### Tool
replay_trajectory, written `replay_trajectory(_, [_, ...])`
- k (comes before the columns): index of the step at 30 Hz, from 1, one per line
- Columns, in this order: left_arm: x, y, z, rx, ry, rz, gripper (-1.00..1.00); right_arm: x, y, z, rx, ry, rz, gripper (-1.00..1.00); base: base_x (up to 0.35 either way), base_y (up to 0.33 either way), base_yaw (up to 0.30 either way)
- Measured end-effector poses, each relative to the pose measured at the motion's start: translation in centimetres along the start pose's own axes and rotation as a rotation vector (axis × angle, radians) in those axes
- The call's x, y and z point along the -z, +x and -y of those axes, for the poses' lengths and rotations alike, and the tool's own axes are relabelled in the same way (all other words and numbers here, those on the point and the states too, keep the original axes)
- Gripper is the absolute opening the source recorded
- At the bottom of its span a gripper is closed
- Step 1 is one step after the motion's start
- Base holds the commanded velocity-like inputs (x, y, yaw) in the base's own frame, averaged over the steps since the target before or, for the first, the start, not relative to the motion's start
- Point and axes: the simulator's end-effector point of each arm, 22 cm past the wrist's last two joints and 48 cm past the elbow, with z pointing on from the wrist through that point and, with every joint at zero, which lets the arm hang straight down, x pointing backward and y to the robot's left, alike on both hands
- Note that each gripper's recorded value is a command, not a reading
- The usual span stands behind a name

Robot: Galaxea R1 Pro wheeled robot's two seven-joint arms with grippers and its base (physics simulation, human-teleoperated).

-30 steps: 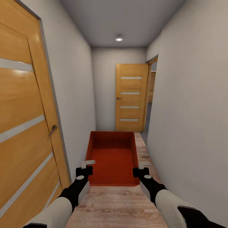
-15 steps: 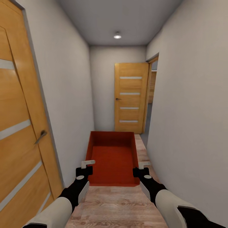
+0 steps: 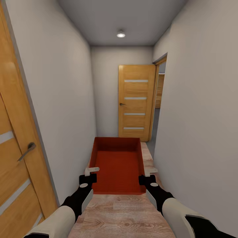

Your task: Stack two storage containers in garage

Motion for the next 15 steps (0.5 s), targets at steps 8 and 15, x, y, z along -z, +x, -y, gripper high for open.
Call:
replay_trajectory(8, [0.00, 0.02, -0.01, 0.000, 0.000, 0.000, -1.00, 0.00, 0.00, -0.01, 0.000, 0.000, 0.000, -1.00, 0.315, -0.068, 0.000])
replay_trajectory(15, [0.00, 0.01, -0.01, 0.000, 0.000, 0.000, -1.00, 0.00, -0.01, 0.00, 0.000, 0.000, 0.000, -1.00, 0.322, -0.004, 0.000])
